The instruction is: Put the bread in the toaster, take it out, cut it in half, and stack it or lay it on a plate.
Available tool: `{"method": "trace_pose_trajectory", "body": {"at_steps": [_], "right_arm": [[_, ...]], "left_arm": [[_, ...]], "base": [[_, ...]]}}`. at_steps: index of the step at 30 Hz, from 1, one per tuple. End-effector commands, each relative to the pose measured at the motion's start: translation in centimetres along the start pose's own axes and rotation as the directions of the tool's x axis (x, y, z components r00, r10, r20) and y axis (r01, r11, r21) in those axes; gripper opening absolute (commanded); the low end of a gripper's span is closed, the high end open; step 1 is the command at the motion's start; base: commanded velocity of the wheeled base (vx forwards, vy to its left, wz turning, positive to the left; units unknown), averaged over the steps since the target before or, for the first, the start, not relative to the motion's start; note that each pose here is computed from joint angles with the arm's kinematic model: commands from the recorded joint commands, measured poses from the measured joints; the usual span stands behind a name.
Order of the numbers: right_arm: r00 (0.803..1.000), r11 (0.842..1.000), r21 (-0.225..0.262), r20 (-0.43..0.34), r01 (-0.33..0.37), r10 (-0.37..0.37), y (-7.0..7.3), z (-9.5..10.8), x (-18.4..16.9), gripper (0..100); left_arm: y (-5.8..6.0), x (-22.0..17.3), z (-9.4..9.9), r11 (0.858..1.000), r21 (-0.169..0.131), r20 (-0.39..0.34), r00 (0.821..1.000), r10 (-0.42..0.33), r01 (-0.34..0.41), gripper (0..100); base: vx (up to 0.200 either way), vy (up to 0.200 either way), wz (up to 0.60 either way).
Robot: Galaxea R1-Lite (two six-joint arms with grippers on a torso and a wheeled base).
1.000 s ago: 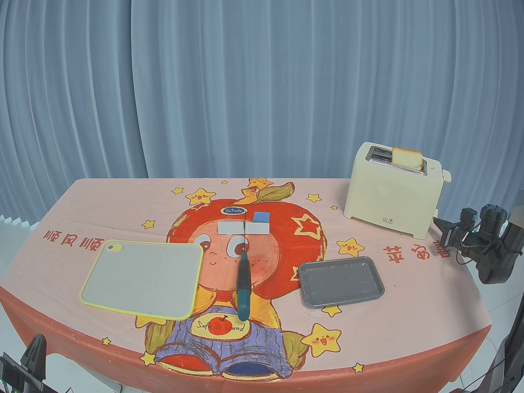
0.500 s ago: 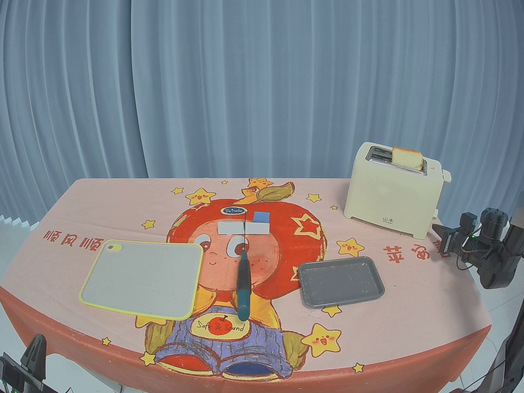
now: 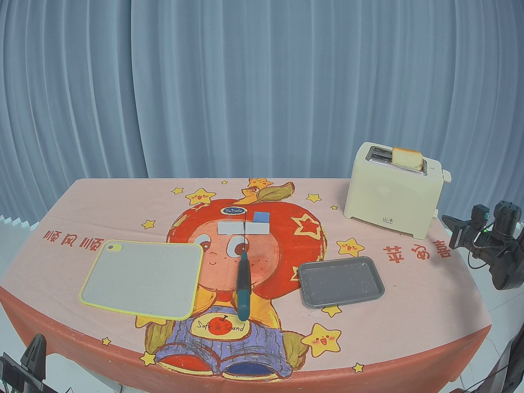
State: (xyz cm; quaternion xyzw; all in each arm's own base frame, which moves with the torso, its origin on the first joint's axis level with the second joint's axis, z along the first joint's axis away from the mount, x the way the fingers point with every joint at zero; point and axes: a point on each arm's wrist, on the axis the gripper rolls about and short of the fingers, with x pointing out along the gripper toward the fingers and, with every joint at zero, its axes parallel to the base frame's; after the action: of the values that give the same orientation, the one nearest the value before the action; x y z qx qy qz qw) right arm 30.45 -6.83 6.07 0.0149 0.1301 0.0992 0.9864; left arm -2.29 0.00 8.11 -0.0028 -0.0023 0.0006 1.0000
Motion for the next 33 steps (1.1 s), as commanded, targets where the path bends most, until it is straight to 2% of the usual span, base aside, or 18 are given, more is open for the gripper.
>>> {"method": "trace_pose_trajectory", "body": {"at_steps": [1,9,16,20,23,31,33], "right_arm": [[0.999,0.999,-0.039,0.044,0.01,-0.008,0.6,1.7,-2.0,0],[0.99,0.996,-0.09,0.142,0.025,-0.012,1.8,4.7,-4.9,0],[0.982,0.993,-0.112,0.188,0.03,-0.009,2.2,6.2,-5.9,0],[0.978,0.993,-0.117,0.21,0.036,-0.011,2.1,6.8,-5.9,0],[0.966,0.99,-0.132,0.258,0.056,-0.02,1.4,8.1,-5.6,0],[0.957,0.991,-0.119,0.29,0.062,-0.025,0.6,8.9,-5.0,0],[0.96,0.991,-0.12,0.28,0.057,-0.021,0.1,8.6,-4.2,0]], "left_arm": [[0.0,0.0,-0.5,1.0,-0.001,-0.002,1.0,0.0,0.0,0],[0.0,0.0,-0.5,1.0,-0.001,-0.002,1.0,0.0,0.0,0],[0.0,0.0,-0.5,1.0,-0.001,-0.002,1.0,0.0,0.0,0],[0.0,0.0,-0.5,1.0,-0.001,-0.002,1.0,0.0,0.0,0],[0.0,0.0,-0.5,1.0,-0.001,-0.002,1.0,0.0,0.0,0],[0.0,0.0,-0.5,1.0,-0.001,-0.002,1.0,0.0,0.0,0],[0.0,0.0,-0.5,1.0,-0.001,-0.002,1.0,0.0,0.0,0]], "base": [[0.0,0.0,0.0],[0.0,0.0,0.0],[0.0,0.0,0.0],[0.0,0.0,0.0],[0.0,0.0,0.0],[0.0,0.0,0.0],[0.0,0.0,0.0]]}}
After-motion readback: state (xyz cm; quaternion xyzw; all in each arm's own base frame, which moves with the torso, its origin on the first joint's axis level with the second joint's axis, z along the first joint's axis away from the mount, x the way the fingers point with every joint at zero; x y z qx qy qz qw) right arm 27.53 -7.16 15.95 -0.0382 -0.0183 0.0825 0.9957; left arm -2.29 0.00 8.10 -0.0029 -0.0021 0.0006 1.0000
